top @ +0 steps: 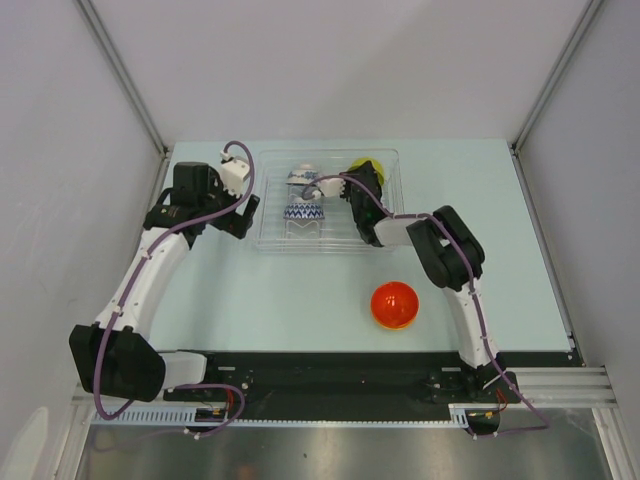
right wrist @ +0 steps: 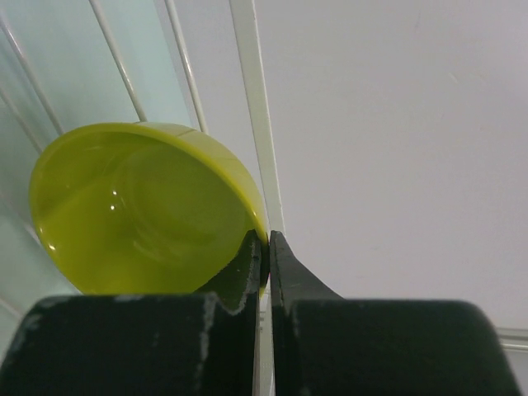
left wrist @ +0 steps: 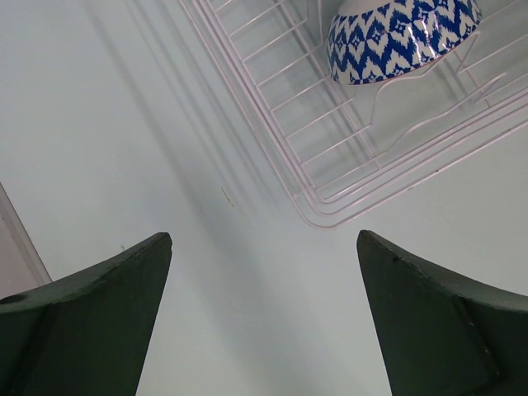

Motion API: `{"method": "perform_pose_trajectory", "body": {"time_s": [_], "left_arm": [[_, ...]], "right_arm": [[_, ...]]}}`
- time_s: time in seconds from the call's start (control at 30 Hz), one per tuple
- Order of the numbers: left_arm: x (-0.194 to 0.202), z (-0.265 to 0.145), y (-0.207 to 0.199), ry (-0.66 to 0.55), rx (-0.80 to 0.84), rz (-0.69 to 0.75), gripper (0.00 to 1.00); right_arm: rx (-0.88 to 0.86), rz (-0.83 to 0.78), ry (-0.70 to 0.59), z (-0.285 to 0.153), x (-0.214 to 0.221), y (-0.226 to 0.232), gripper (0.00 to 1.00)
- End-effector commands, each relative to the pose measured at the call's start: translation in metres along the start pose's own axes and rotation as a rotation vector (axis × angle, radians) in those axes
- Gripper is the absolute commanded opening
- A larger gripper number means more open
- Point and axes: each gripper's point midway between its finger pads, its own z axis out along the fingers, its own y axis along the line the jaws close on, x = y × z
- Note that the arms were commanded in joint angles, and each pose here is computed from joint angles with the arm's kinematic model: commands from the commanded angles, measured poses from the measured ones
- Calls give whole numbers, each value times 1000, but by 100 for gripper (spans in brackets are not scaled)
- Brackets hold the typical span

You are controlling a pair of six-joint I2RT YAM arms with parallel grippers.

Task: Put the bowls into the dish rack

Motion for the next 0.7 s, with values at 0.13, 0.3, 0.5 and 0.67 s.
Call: {"method": "perform_pose_trajectory", "body": {"time_s": [0.13,0.3,0.5,0.67], "left_arm": [[-7,-8,2,-43,-8,28,100],[-6,-7,2,-41,-7,26,100],[-9,-9,2,-49,-9,28,100],[-6,-6,2,-45,-7,27,100]], "right_arm": [[78,6,-27,1,-11,-3,0],[44,-9,-28,-2,-12,8,0],[-57,-2,-28,-8,-15,20,0],[-118,22,-11,-7,-14,22,7]]}}
